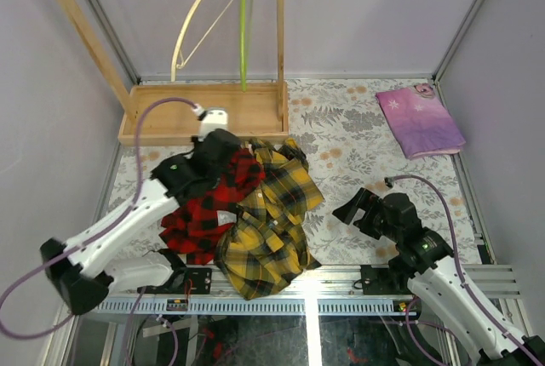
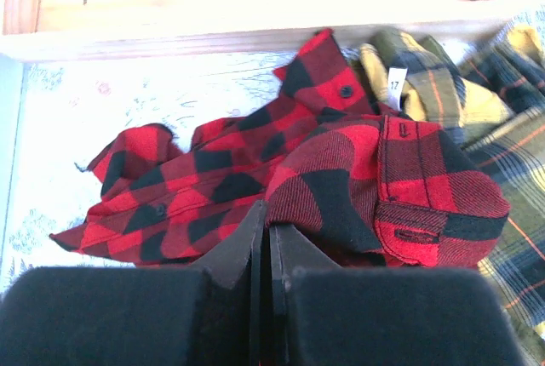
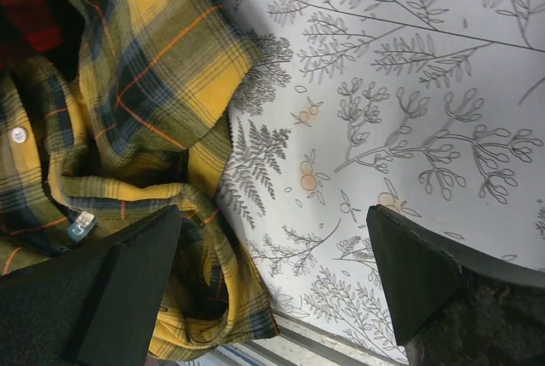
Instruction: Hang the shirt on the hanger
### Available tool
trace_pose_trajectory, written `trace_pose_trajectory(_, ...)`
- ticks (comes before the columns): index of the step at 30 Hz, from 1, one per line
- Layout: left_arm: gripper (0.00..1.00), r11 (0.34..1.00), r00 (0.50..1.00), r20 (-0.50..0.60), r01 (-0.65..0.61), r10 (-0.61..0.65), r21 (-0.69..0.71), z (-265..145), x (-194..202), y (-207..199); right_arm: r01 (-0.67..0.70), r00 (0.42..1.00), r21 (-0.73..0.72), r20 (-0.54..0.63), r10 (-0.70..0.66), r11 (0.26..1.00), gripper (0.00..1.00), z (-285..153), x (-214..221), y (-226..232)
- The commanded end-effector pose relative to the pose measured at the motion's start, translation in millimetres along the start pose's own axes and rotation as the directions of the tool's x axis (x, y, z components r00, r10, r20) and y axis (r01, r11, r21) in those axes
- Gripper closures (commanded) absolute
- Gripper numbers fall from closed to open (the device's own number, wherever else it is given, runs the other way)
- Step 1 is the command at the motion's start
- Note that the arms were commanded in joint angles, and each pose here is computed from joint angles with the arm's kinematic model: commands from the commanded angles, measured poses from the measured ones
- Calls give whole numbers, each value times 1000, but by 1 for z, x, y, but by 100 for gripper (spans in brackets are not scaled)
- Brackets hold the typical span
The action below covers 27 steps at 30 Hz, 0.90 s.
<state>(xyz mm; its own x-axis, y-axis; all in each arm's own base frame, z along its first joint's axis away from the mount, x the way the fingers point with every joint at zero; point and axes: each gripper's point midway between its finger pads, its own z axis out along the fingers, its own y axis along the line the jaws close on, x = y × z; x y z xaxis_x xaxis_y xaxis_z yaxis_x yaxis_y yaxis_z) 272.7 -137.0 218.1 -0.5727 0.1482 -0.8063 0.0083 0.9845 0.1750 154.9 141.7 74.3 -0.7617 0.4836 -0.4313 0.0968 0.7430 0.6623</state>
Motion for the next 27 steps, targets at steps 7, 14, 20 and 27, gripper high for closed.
trace_pose_trajectory(7,100,968,974,-34,228,-226,103,-7,10,50,68,998,-126,-7,-69,990,2,0,-8,33)
trace_pose_trajectory(14,100,942,939,-86,334,-332,10,7,29,81,147,989,-59,-1,-148,987,4,-4,-28,44)
trace_pose_trajectory(20,100,917,921,-24,385,-390,-103,-1,30,108,188,980,-147,-30,-194,971,8,5,-37,98)
trace_pose_trajectory(27,100,910,913,-6,405,-407,-94,0,31,107,307,943,-298,-32,-330,904,8,4,-12,196)
